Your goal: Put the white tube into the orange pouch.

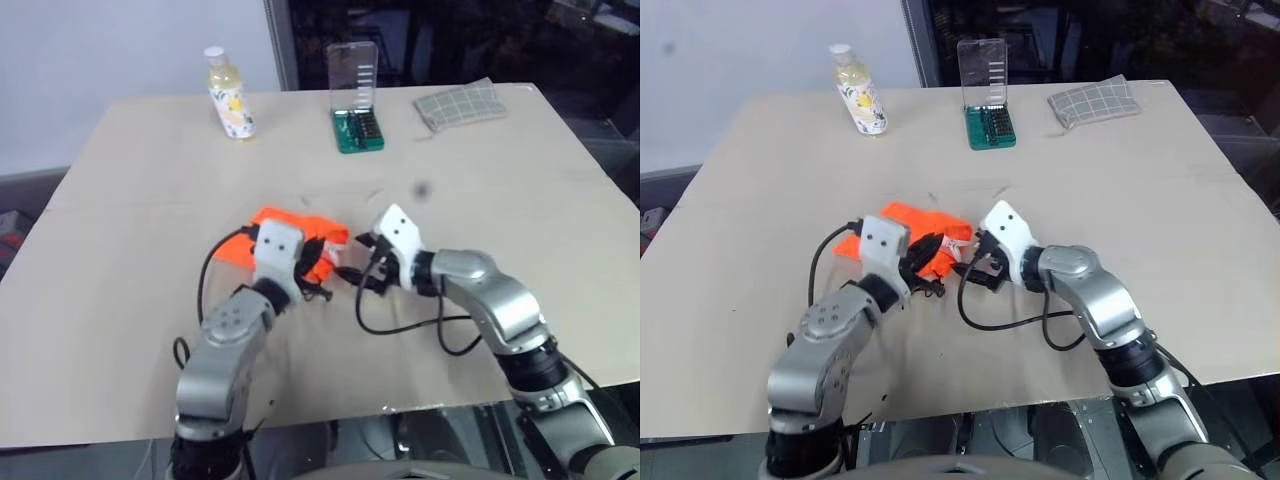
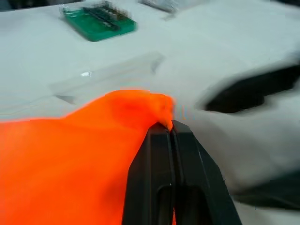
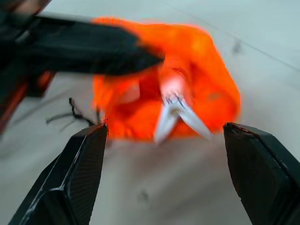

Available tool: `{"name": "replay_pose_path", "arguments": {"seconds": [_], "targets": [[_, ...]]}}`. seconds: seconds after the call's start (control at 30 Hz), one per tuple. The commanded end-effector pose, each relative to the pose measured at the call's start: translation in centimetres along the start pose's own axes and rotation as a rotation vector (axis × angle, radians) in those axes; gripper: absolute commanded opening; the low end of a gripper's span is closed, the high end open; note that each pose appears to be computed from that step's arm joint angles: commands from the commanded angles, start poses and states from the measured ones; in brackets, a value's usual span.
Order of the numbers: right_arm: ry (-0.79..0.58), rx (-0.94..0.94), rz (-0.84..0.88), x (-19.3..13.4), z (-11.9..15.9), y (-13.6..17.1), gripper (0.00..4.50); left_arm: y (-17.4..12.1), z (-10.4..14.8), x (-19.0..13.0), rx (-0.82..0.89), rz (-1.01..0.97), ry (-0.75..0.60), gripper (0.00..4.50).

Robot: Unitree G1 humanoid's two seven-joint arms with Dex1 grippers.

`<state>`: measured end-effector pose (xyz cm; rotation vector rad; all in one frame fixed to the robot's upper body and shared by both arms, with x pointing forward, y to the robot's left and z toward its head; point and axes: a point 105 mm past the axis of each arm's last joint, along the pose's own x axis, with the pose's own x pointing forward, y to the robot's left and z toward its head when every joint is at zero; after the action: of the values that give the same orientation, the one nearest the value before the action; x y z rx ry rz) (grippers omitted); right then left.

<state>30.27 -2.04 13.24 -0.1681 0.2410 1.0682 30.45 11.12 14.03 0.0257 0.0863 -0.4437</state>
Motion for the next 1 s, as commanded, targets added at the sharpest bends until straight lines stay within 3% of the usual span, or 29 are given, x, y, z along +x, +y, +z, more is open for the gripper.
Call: {"name": "replay_pose_path", "arguments": {"seconds": [0.03,0.3,0.57,1.0], "targets": [[-0.042,0.045,0.048,0.0,0.9,1.9,3.97,-0.2,0.7,1.0,-0.103,-0.026,-0.012,0.0],[0.042,0.122,-0.048,2.9,-0.9,2.9,3.97,0.3,1.0,2.3,-0.492,-0.074,0.025,0.0],[0.042,0.228,-0.139,5.6,-1.1,2.9,3.97,0.6,0.7,1.9,-0.618,-0.11,0.067,0.0],[0.033,0.315,-0.072,6.4,-1.0,4.9,3.97,2.6,1.4,3.2,-0.844,-0.038,0.032,0.0]]}}
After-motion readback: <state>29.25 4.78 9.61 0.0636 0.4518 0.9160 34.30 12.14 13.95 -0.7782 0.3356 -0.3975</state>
